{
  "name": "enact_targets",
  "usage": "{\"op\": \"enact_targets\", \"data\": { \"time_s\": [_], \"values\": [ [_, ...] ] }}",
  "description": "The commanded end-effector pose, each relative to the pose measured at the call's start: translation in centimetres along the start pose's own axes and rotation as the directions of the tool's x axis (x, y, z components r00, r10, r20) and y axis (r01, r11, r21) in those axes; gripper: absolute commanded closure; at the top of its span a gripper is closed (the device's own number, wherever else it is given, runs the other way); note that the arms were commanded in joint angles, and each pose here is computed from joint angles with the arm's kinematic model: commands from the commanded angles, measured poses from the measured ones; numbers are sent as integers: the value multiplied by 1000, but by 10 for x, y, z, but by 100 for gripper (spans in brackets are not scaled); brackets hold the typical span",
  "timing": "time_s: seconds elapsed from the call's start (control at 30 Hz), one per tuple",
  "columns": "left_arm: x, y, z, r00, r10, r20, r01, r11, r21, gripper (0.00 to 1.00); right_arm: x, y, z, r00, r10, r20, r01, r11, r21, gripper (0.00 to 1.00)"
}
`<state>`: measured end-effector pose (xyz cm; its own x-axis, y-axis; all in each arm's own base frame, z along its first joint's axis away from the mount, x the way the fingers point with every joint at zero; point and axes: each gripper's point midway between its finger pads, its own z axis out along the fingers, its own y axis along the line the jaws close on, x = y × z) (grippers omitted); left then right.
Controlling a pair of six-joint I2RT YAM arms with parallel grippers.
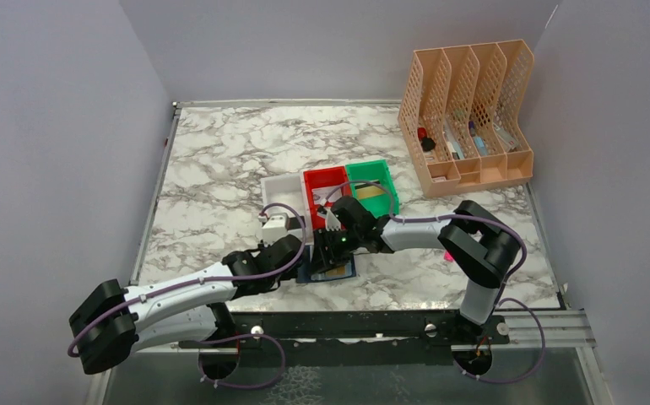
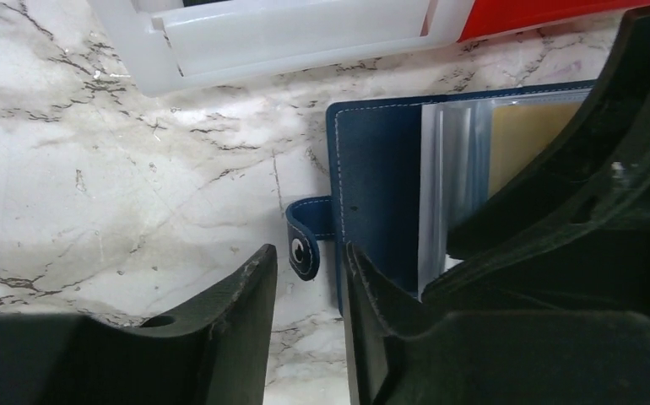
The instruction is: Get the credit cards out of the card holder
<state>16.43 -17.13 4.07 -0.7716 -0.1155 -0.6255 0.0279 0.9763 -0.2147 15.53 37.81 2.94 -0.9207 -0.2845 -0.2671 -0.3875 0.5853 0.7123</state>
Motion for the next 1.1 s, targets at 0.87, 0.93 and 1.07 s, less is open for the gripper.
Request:
{"op": "enact_targets", "data": {
  "time_s": [0.87, 0.93, 1.07],
  "values": [
    [-75, -75, -3, 989, -150, 17, 134, 922, 363, 51, 34, -48, 11, 997, 13, 72, -19, 996, 91, 57],
    [-65, -74, 1, 990, -140, -20, 138, 923, 360, 54, 33, -50, 10, 996, 16, 87, -25, 995, 99, 57],
    [-44, -73, 7, 989, -124, -85, 147, 916, 373, 61, 34, -50, 9, 995, 16, 99, -25, 995, 94, 57]
  ]
}}
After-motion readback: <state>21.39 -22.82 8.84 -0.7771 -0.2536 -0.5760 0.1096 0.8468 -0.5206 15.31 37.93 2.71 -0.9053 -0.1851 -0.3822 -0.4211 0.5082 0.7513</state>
